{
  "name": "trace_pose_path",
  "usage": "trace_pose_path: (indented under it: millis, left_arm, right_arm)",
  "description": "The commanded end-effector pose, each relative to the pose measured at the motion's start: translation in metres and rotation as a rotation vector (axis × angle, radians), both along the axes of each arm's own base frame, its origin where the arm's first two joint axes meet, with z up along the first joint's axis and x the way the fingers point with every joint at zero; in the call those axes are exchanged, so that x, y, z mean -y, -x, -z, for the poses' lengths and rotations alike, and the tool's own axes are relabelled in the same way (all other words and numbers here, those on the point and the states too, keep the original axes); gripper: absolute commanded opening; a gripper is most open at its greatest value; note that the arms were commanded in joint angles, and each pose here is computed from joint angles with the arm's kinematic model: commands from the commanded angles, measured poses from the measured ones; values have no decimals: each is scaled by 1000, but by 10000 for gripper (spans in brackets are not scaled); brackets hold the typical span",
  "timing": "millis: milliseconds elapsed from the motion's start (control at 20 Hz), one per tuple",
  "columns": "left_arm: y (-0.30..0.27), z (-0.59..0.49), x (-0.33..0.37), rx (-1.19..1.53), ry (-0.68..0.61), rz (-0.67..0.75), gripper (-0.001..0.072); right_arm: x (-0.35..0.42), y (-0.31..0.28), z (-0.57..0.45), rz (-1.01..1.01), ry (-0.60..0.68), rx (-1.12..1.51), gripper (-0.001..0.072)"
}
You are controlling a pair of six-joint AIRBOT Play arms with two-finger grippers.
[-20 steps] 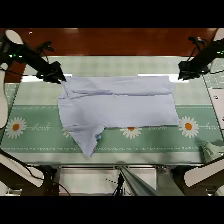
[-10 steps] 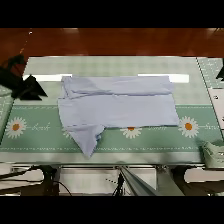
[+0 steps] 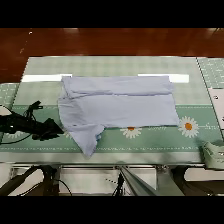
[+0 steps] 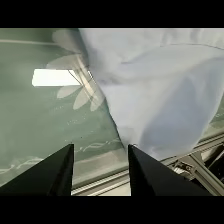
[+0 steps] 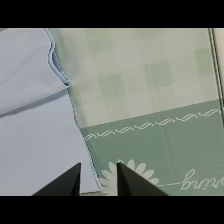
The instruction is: Fold the shirts.
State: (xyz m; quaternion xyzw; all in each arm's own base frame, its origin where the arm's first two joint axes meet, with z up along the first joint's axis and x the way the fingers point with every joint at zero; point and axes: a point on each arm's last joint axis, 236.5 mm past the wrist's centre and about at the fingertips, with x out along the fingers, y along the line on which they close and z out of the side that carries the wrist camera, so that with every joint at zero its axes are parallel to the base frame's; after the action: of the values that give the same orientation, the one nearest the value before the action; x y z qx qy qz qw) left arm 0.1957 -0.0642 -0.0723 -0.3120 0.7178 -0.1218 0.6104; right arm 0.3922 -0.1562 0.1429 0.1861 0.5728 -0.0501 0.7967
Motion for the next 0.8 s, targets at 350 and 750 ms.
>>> trace_pose_path:
  millis: [350, 750]
  left_arm:
    - [-41, 30, 42, 107, 17, -116, 404]
    - [-20, 56, 74, 13, 25, -12, 185]
  right_arm:
    - [2, -5, -3, 0, 2, 29, 316]
    - [1, -3, -2, -2, -1, 19, 316]
